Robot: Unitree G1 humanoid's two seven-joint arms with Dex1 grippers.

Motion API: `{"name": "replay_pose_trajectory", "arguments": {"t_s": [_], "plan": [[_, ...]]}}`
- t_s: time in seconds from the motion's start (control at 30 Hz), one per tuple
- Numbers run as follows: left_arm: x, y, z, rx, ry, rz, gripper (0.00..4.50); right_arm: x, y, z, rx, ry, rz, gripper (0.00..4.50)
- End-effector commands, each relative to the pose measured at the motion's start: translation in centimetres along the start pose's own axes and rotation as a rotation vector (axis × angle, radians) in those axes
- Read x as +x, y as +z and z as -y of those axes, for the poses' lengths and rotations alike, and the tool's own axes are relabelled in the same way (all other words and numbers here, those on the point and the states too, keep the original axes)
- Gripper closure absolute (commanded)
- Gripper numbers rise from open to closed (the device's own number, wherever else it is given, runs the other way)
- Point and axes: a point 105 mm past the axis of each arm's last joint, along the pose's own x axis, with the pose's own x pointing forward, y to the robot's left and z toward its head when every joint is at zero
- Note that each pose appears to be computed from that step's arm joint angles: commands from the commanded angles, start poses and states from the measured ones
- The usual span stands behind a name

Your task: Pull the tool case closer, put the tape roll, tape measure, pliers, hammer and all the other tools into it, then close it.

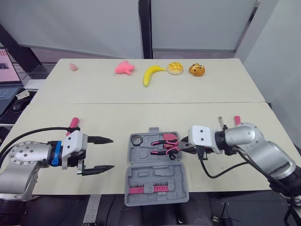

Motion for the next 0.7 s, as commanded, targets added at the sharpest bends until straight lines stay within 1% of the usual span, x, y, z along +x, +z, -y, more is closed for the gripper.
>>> {"name": "replay_pose_trajectory", "arguments": {"t_s": [0.03,0.7], "plan": [[-0.5,0.8,0.1,0.045,-0.009,-0.017,0.00,0.8,1.5,0.5,-0.037,0.001,0.015,3.27],[-1.0,-0.3,0.3,0.065,-0.001,-0.062,0.00,6.5,2.5,0.5,-0.038,0.084,0.004,3.27]]}}
